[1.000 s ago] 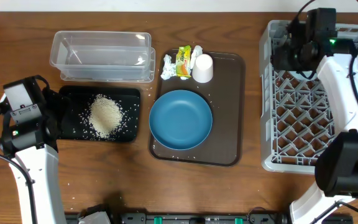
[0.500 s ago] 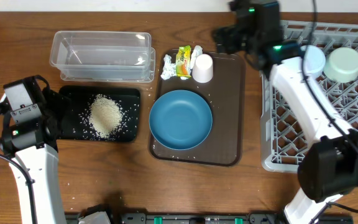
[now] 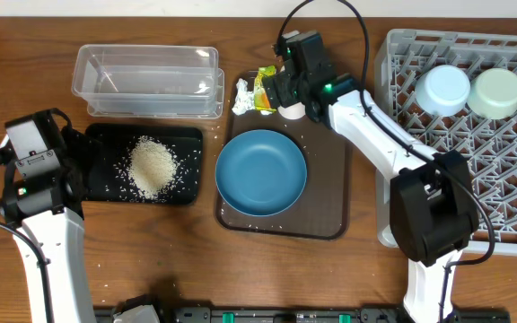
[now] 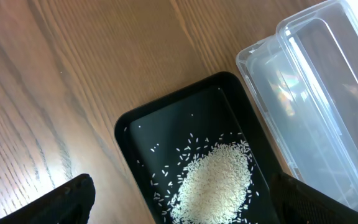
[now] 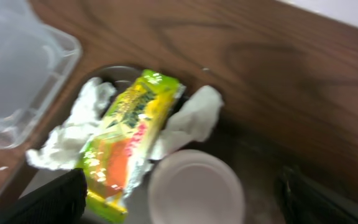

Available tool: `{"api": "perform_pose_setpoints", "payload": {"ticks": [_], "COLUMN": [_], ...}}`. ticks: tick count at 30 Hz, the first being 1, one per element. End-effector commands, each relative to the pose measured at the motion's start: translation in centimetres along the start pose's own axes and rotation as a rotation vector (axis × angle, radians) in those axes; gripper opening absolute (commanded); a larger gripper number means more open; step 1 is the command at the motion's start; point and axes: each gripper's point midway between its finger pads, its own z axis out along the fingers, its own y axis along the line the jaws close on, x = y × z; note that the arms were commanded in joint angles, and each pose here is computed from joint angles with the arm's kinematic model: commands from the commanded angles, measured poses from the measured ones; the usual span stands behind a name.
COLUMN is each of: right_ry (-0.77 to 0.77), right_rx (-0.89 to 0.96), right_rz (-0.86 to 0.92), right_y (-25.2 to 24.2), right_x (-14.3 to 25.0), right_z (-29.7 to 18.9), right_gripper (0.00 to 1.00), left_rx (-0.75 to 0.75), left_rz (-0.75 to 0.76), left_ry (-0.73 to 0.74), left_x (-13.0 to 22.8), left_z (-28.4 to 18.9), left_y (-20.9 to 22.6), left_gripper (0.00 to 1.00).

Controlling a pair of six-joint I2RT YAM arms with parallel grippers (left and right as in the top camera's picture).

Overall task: Sort waste into correct bins and load items into the dishwasher rack
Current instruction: 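Reach the right gripper to the pink cup and grasp it, then carry the pink cup into the rack and set it down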

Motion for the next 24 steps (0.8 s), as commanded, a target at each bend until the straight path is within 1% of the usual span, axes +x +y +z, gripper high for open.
{"api": "perform_pose_setpoints", "payload": {"ticks": [1, 5, 7, 10, 12, 14, 15, 16, 17, 20, 24], "right_ry": [0.025, 0.086, 0.111, 0.133, 0.138, 0.138, 0.138, 0.138, 0.137, 0.126, 0.08], "right_rx": [0.087, 0.05, 0.016, -0.016, -0.015, -0.015, -0.015, -0.015, -0.009, 0.023, 0.067], "right_rz": [0.024, 0.03, 0.03, 0.03, 0.034, 0.035, 0.035, 0.036, 0.044, 0.07, 0.085], "right_y": [-1.5, -0.9, -0.3, 0.6, 0.7, 0.7, 0.7, 0.7, 0.5, -0.4, -2.0], "right_x": [1.1, 3.1, 3.9, 4.7, 4.9, 4.9, 4.9, 4.9, 4.8, 4.3, 2.2], "right_z": [1.1, 2.6, 3.1, 3.7, 3.7, 3.7, 3.7, 3.7, 3.7, 3.2, 0.7], "right_gripper": [0.95, 0.95, 0.94, 0.93, 0.91, 0.85, 0.8, 0.73, 0.68, 0.61, 0.54], "left_rx": [-0.003, -0.003, -0.003, -0.003, -0.003, -0.003, -0.003, -0.003, -0.003, -0.003, -0.003], "left_rz": [-0.015, -0.015, -0.015, -0.015, -0.015, -0.015, -0.015, -0.015, -0.015, -0.015, -0.015], "left_ry": [-0.009, -0.009, -0.009, -0.009, -0.009, -0.009, -0.009, -0.009, -0.009, -0.009, -0.009], "left_x": [-0.5, -0.5, -0.5, -0.5, -0.5, -0.5, -0.5, -0.5, -0.5, -0.5, -0.5], "left_z": [-0.2, -0.2, -0.2, -0.2, -0.2, -0.2, -0.2, -0.2, -0.2, -0.2, -0.2], "left_y": [0.0, 0.0, 0.0, 0.0, 0.0, 0.0, 0.0, 0.0, 0.0, 0.0, 0.0], "left_gripper": [0.91, 0.92, 0.92, 0.92, 0.91, 0.91, 0.92, 0.92, 0.92, 0.92, 0.92]}}
